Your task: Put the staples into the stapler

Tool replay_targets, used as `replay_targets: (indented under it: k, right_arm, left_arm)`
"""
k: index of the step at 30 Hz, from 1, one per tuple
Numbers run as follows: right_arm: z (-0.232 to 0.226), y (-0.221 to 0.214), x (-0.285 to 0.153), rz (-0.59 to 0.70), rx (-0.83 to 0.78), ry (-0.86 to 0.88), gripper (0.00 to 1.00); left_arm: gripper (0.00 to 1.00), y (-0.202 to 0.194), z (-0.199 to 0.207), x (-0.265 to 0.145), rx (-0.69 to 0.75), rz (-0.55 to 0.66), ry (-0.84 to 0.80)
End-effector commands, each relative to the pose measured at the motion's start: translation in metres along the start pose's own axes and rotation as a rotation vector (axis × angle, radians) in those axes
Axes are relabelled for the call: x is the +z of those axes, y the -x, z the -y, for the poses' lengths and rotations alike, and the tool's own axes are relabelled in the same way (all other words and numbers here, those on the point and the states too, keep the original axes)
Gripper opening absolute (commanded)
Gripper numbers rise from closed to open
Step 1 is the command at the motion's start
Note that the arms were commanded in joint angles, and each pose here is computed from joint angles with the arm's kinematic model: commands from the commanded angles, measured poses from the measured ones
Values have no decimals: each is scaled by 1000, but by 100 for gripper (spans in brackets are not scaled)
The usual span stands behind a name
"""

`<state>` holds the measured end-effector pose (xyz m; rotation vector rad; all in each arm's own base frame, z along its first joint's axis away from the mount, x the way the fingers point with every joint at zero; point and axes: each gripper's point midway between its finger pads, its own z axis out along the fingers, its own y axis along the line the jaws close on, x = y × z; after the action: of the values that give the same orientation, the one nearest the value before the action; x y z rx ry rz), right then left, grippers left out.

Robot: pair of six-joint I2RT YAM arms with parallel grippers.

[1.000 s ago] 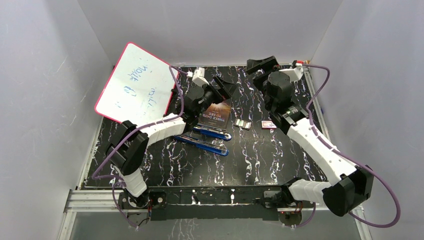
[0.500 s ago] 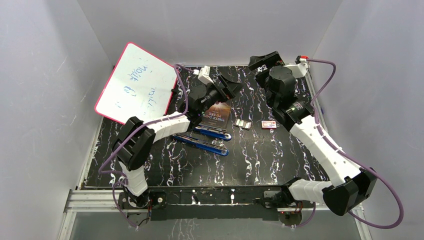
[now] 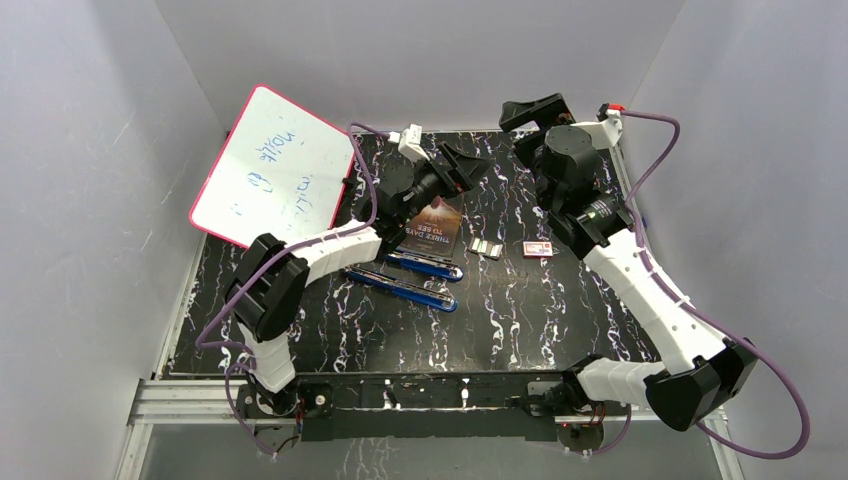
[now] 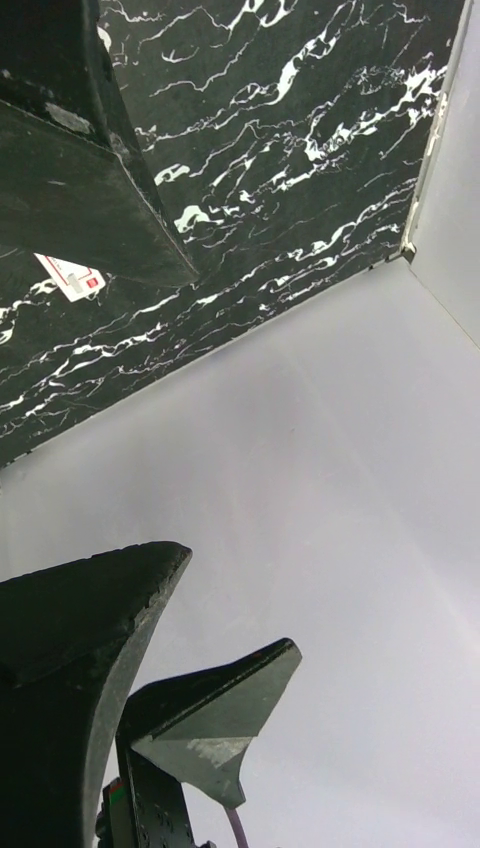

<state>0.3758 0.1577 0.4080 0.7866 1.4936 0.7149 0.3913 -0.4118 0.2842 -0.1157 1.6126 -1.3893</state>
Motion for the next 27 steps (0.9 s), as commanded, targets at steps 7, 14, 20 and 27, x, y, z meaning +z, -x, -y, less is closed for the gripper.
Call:
replay_targets:
  k: [7,14,20,27]
  right_arm:
    - [-26,27,-11,81,70,97,98]
    - [-9,27,-24,98,103,108,98]
    - [-23,30,-20,125,32,183,98]
    - [-21,30,-16,114,-64,141,98]
  left_arm:
    - [98,29,50,4,51,58,-129]
    - [98,16,56,3,94,35,-143]
    - [98,13,53,4,125,59,-115]
    - [98,-3,40,9,53,3,-86]
